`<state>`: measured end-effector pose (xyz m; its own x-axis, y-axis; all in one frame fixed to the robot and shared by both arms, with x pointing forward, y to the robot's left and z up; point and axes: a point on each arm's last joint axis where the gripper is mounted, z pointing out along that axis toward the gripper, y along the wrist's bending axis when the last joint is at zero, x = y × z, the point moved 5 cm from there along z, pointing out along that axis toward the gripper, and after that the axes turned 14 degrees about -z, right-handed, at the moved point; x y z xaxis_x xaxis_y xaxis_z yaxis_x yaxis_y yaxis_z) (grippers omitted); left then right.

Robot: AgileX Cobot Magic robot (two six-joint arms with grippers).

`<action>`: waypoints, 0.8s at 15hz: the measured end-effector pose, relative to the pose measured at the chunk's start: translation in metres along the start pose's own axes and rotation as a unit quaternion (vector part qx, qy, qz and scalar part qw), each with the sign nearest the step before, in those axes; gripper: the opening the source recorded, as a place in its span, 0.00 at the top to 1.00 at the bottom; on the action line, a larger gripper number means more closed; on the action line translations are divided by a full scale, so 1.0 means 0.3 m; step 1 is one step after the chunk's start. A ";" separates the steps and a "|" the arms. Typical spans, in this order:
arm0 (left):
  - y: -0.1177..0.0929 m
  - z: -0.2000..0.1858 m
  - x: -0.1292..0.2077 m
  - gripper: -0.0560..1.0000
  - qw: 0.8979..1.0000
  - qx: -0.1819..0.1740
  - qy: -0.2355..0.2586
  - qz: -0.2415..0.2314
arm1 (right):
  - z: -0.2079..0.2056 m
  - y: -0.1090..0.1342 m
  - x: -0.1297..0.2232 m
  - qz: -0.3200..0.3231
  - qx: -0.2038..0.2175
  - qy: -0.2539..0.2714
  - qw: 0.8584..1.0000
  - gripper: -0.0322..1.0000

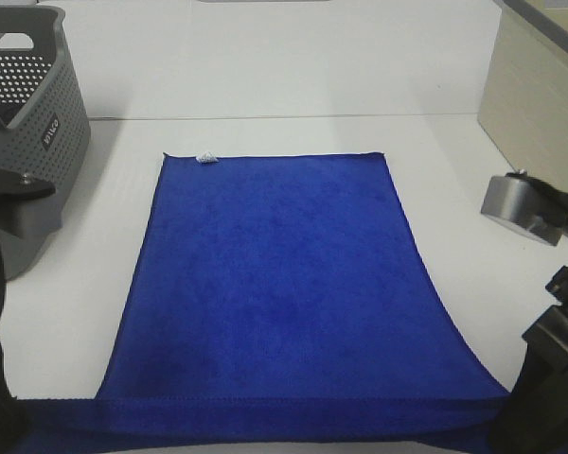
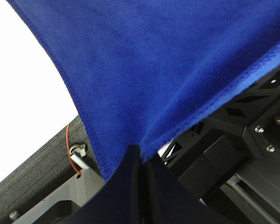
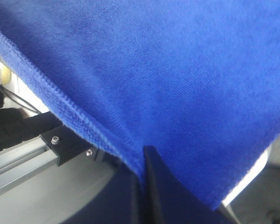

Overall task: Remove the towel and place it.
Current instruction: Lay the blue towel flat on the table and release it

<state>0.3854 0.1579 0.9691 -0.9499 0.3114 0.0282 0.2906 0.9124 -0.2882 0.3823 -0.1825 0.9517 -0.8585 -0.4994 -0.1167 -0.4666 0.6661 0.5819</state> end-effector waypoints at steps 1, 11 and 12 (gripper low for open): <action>0.005 0.022 -0.008 0.95 1.000 -0.004 0.016 0.002 | 0.018 -0.016 -0.003 0.012 -0.006 0.015 1.000 0.95; 0.051 0.288 -0.089 0.95 0.991 -0.018 0.133 0.000 | 0.206 -0.179 0.010 0.097 -0.046 0.162 0.981 0.95; 0.056 0.306 -0.093 0.95 0.990 -0.019 0.140 0.000 | 0.222 -0.194 0.010 0.103 -0.045 0.167 0.980 0.95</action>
<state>0.4061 0.1402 0.8757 -0.8825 0.3679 0.2931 0.3000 0.9202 -0.2516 0.3926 -0.1859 0.8640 -0.8081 -0.5224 0.2720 -0.2567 0.7281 0.6356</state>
